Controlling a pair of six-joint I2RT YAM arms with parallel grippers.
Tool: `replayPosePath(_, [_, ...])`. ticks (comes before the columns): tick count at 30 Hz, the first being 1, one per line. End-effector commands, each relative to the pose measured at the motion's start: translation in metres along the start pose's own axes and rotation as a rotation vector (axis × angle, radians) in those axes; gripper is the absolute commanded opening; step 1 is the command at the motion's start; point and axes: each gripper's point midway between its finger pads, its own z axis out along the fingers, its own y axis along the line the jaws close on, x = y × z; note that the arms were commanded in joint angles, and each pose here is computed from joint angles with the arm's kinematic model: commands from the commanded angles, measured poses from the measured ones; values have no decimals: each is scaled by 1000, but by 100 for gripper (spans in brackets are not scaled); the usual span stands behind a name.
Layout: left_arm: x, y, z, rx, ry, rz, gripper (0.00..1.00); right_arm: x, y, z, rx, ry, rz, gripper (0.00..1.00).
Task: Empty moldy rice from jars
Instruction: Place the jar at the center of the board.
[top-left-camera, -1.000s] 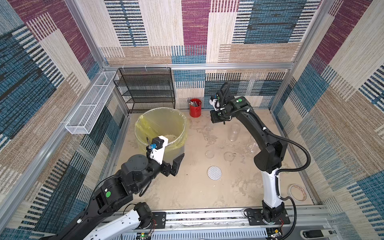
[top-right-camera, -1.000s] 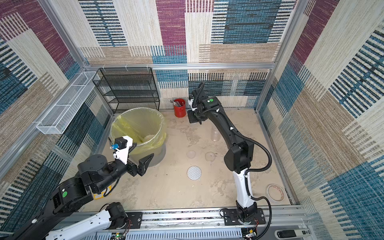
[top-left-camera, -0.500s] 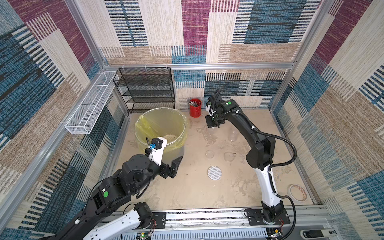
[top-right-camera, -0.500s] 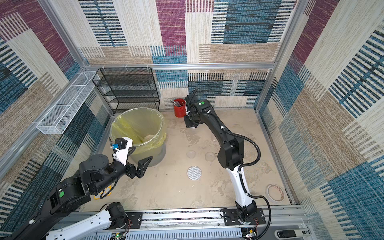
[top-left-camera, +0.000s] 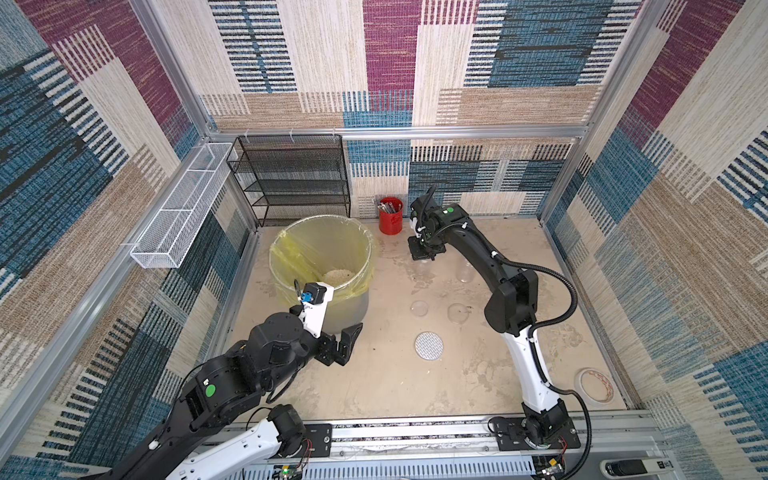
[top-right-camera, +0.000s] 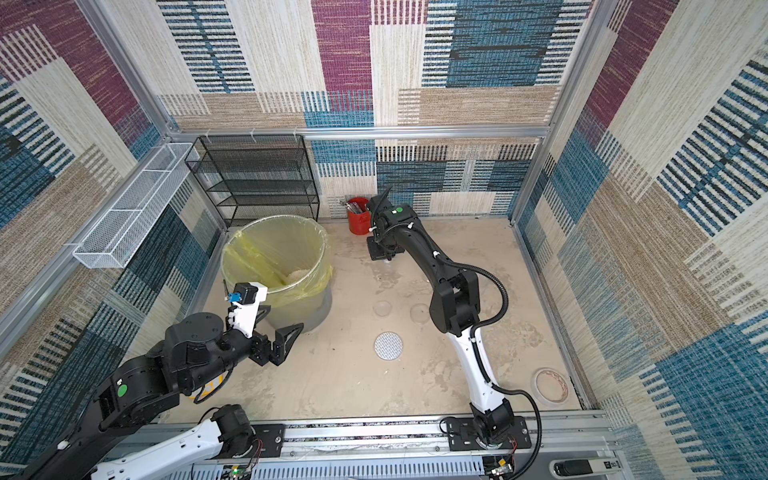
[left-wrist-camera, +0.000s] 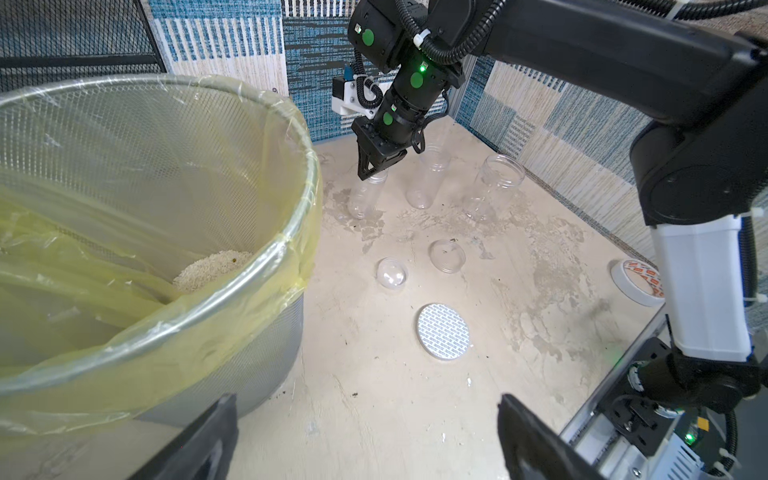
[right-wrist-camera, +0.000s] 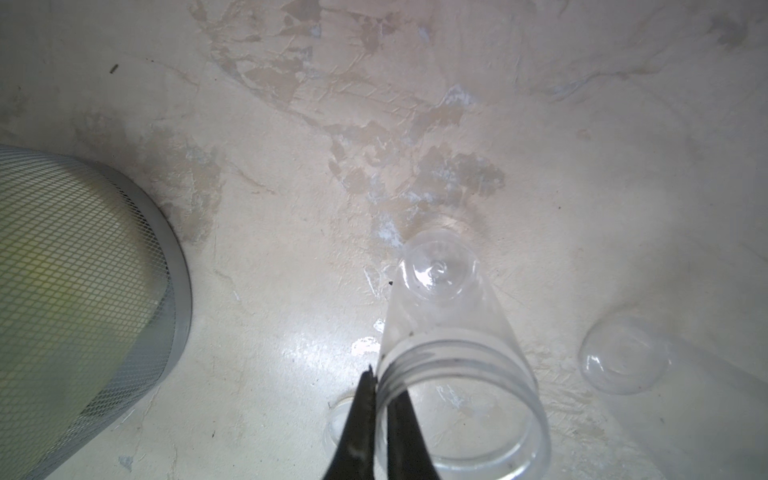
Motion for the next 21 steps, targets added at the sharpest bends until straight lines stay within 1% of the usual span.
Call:
replayPosePath(1, [14, 4, -1, -9, 39, -58, 99, 2, -4, 4, 24, 12, 21, 0])
replayPosePath(8, [20, 14, -8, -42, 21, -79, 99, 6, -6, 11, 37, 37, 20, 1])
replayPosePath(9, [20, 14, -9, -42, 21, -76, 99, 6, -6, 12, 36, 39, 18, 3])
replayPosePath(10, [20, 15, -9, -46, 21, -74, 99, 6, -6, 12, 34, 40, 18, 8])
replayPosePath(16, [24, 16, -3, -59, 39, -69, 99, 5, -4, 8, 23, 36, 14, 15])
replayPosePath(19, [26, 21, 0, -90, 44, -74, 99, 3, -3, 4, 17, 26, 11, 24])
replayPosePath(21, [26, 23, 0, -102, 39, -77, 99, 1, -2, 1, 13, 18, 9, 27])
